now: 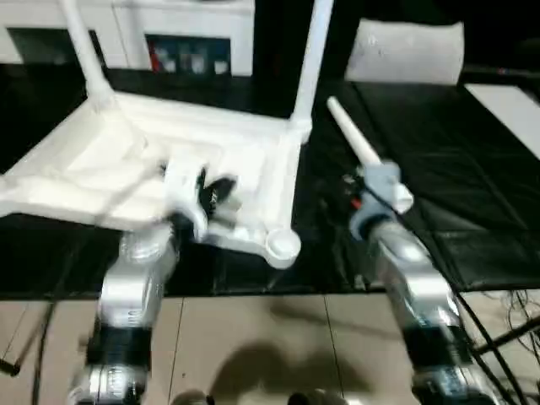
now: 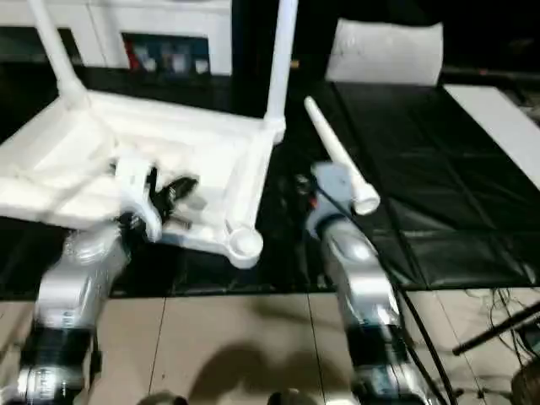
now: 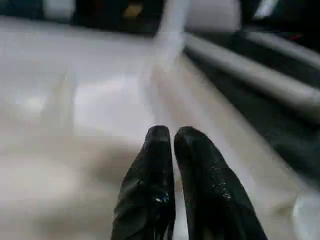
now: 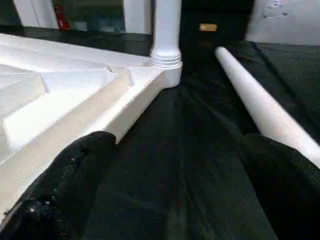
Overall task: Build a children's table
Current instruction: Rotate table base, then move to table
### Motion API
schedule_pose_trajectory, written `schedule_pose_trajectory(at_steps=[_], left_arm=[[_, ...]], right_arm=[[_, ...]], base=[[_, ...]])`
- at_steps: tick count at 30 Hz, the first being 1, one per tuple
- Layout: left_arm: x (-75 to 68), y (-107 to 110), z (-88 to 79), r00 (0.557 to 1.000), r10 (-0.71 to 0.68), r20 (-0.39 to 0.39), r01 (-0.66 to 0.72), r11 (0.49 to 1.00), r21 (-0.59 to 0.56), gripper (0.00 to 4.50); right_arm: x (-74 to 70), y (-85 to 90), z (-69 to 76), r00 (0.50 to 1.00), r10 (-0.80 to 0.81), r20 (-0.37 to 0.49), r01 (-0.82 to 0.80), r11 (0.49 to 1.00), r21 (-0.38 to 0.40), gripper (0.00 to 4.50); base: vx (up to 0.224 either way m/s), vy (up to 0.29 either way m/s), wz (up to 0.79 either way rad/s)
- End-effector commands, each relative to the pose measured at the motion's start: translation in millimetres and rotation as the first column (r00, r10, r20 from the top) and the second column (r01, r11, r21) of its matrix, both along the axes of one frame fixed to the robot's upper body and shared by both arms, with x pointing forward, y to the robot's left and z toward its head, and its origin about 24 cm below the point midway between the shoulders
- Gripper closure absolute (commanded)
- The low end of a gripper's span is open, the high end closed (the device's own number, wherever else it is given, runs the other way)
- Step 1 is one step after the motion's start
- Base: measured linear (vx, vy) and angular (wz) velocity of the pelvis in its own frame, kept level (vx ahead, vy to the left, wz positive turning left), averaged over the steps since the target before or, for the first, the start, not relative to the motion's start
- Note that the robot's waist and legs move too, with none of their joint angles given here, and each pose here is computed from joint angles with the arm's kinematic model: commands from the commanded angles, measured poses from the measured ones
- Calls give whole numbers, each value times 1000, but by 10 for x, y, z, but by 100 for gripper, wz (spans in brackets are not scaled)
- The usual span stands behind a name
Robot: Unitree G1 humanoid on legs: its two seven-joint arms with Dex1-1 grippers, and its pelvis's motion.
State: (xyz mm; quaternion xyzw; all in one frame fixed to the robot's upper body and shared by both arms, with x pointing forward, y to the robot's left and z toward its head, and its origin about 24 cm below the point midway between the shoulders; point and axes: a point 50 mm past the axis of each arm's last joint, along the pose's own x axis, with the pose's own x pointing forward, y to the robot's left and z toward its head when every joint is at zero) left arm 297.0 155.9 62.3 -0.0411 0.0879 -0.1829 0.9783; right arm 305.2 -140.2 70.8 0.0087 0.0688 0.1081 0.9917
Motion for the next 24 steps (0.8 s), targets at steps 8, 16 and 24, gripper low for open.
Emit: schedule_pose_trajectory(at_steps=[8, 16, 24], left_arm=[[-279, 28, 209, 983, 132, 128, -137, 990, 27, 315], [-408, 31, 187, 982, 159, 103, -166, 984, 68, 247], [-448, 22, 185, 982, 166, 92, -173, 982, 73, 199]], right_arm=[[-373, -23, 86, 999, 4, -50, -6, 999, -37, 0], [-510, -75, 95, 998, -26, -60, 26, 1000, 6, 0], [-518, -61, 97, 998, 11, -59, -11, 1000, -3, 0]], base=[[0, 0, 0], [0, 0, 0], [77, -39, -6]])
